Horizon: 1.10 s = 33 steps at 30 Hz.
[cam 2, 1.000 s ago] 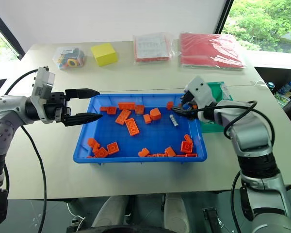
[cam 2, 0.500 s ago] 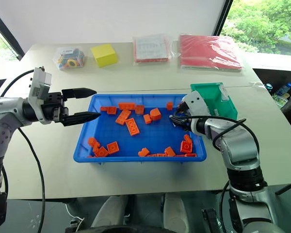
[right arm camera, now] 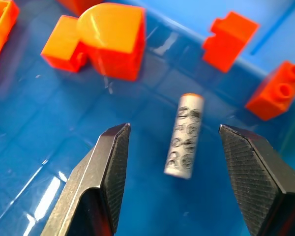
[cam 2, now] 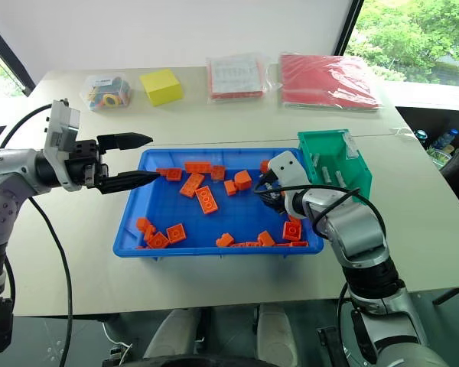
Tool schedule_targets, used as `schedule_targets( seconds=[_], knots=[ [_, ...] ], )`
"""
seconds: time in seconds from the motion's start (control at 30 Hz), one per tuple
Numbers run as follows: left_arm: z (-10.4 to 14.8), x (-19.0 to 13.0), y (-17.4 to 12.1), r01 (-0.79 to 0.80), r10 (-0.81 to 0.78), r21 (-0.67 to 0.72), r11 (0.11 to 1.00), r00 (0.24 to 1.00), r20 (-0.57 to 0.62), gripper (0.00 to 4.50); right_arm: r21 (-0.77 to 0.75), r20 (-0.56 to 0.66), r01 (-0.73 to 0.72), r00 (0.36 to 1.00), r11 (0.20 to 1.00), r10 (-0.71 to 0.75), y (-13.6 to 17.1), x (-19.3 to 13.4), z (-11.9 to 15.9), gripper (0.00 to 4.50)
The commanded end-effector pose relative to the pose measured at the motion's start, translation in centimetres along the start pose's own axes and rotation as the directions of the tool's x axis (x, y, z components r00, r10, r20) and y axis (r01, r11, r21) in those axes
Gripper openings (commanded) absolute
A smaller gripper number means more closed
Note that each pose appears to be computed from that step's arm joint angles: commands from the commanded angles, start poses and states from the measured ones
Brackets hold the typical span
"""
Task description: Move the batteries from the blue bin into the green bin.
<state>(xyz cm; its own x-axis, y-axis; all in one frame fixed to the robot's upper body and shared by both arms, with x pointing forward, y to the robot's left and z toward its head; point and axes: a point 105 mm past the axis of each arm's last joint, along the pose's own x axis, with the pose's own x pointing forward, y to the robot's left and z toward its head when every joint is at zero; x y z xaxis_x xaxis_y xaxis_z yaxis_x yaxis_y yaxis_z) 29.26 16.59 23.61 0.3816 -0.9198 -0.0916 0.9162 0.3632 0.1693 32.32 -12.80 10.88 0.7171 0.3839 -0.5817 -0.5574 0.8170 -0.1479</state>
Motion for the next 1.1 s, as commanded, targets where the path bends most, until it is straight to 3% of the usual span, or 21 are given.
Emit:
schedule_targets(
  seconds=[0.03,0.13,0.17,0.2,0.37,0.5,0.67,0.77,0.93,1.1],
  knots=[
    [1.1,-0.1,-0.1,-0.004,0.003,0.039,0.999,1.0,0.029,4.5,-0.009,-0.018,-0.024,1.0,1.0,0.024,0.6,0.5,-0.3,2.02],
    [1.2,0.0,-0.1,-0.01,0.009,0.04,0.999,0.999,0.035,4.5,-0.014,-0.016,-0.014,1.0,1.0,0.014,0.2,0.8,-0.1,0.5],
    [1.2,0.0,0.0,-0.012,0.01,0.04,0.999,0.999,0.037,4.5,-0.014,-0.016,-0.011,1.0,1.0,0.011,0.1,0.9,-0.1,0.13],
    [1.3,0.0,0.0,-0.013,0.012,0.041,0.999,0.999,0.04,4.5,-0.017,-0.015,-0.012,1.0,1.0,0.011,0.1,0.9,0.0,0.03],
    [1.4,-0.1,0.1,-0.018,0.017,0.041,0.999,0.999,0.043,4.5,-0.019,0.006,-0.014,1.0,1.0,0.014,-0.1,0.6,0.6,0.03],
    [1.3,-0.1,0.1,-0.022,0.021,0.038,0.999,0.999,0.043,4.5,0.005,0.11,-0.013,0.994,1.0,0.013,-0.7,-1.7,3.5,0.03],
    [1.0,-0.3,0.2,-0.022,0.021,0.034,0.999,0.999,0.033,4.5,0.106,0.225,0.151,0.959,0.983,-0.172,-6.4,-6.4,7.4,0.03],
    [1.0,0.1,0.3,-0.014,0.013,0.034,0.999,0.999,0.034,4.5,0.147,0.214,0.271,0.93,0.951,-0.298,-10.3,-8.3,7.0,0.03],
    [1.1,0.6,0.4,0.0,-0.002,0.038,0.999,0.999,0.042,4.5,0.177,0.144,0.333,0.922,0.926,-0.359,-12.3,-8.2,4.6,0.03],
    [1.3,0.9,0.7,0.009,-0.011,0.04,0.999,0.999,0.049,4.5,0.135,0.156,0.315,0.929,0.939,-0.334,-11.5,-7.2,3.4,2.52]
  ],
)
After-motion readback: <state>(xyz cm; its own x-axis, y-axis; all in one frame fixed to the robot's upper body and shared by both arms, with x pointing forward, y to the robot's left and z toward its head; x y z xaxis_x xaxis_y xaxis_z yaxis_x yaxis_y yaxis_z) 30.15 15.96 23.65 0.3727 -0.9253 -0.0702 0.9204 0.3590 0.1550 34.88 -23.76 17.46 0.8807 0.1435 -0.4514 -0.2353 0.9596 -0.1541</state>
